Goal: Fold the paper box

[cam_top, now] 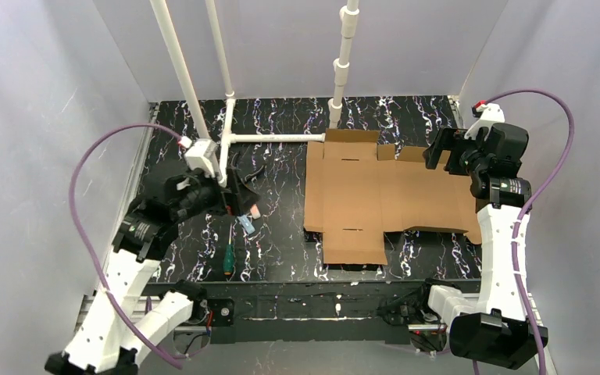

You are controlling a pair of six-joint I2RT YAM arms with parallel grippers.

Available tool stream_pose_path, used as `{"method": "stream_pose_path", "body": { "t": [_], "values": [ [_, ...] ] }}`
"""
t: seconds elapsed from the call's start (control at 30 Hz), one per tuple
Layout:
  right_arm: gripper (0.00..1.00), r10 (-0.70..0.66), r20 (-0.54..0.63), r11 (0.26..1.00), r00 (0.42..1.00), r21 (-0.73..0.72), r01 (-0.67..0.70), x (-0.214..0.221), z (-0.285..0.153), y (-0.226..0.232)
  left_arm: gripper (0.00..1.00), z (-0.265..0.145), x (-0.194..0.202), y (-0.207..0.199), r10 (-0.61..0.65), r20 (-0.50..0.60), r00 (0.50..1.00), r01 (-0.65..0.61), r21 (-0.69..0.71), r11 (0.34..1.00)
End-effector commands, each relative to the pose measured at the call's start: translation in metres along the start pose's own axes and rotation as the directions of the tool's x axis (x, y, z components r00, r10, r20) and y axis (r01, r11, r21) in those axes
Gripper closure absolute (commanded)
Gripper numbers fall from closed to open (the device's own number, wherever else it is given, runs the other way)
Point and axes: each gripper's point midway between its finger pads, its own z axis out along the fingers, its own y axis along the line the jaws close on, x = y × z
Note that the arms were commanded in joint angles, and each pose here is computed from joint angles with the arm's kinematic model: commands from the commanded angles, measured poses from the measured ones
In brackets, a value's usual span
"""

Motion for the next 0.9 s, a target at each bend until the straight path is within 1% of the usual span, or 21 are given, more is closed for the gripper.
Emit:
{"method": "stream_pose_path", "body": {
  "t": [0.0,0.1,0.2,0.23,0.3,0.37,0.47,0.57,0.67,0.77,0.87],
  "values": [
    [0.0,0.018,0.05,1.0,0.999,-0.02,-0.017,-0.011,0.004,0.002,0.01,0.024,0.034,-0.016,0.086,-0.148,0.985,-0.081,0.04,0.996],
    [0.0,0.023,0.033,1.0,0.999,-0.022,-0.022,-0.003,0.007,0.001,0.01,0.036,0.058,-0.028,0.138,-0.225,0.965,-0.129,0.056,0.99],
    [0.0,0.003,0.006,0.999,1.0,-0.051,-0.003,0.009,0.011,0.004,0.01,0.046,0.073,-0.035,0.139,-0.237,0.961,-0.126,0.068,0.99],
    [0.0,-0.027,-0.003,0.997,1.0,-0.079,0.026,0.014,0.012,0.007,0.01,0.051,0.076,-0.036,0.12,-0.232,0.965,-0.106,0.074,0.992],
    [0.0,-0.125,-0.014,0.972,0.992,-0.204,0.119,0.027,0.013,0.023,0.01,0.06,0.085,-0.037,0.056,-0.228,0.972,-0.04,0.077,0.996],
    [0.0,-0.2,-0.017,0.926,0.98,-0.33,0.183,0.044,0.012,0.039,0.0,0.072,0.095,-0.034,-0.011,-0.221,0.975,0.028,0.072,0.997],
    [0.0,-0.264,-0.014,0.865,0.964,-0.446,0.231,0.069,0.01,0.052,0.01,0.091,0.108,-0.03,-0.151,-0.201,0.968,0.164,0.051,0.985],
    [0.0,-0.305,-0.006,0.825,0.952,-0.5,0.261,0.088,0.012,0.056,0.01,0.109,0.119,-0.027,-0.259,-0.178,0.949,0.272,0.047,0.961],
    [0.0,-0.303,0.015,0.8,0.953,-0.539,0.263,0.1,0.017,0.06,0.01,0.123,0.122,-0.027,-0.325,-0.162,0.932,0.338,0.06,0.939],
    [0.0,-0.31,0.038,0.793,0.95,-0.541,0.28,0.104,0.021,0.059,0.01,0.135,0.129,-0.026,-0.348,-0.191,0.918,0.359,0.025,0.933],
    [0.0,-0.315,0.044,0.791,0.948,-0.54,0.288,0.107,0.025,0.058,0.01,0.143,0.131,-0.021,-0.338,-0.202,0.919,0.342,-0.018,0.94]
  ]
}}
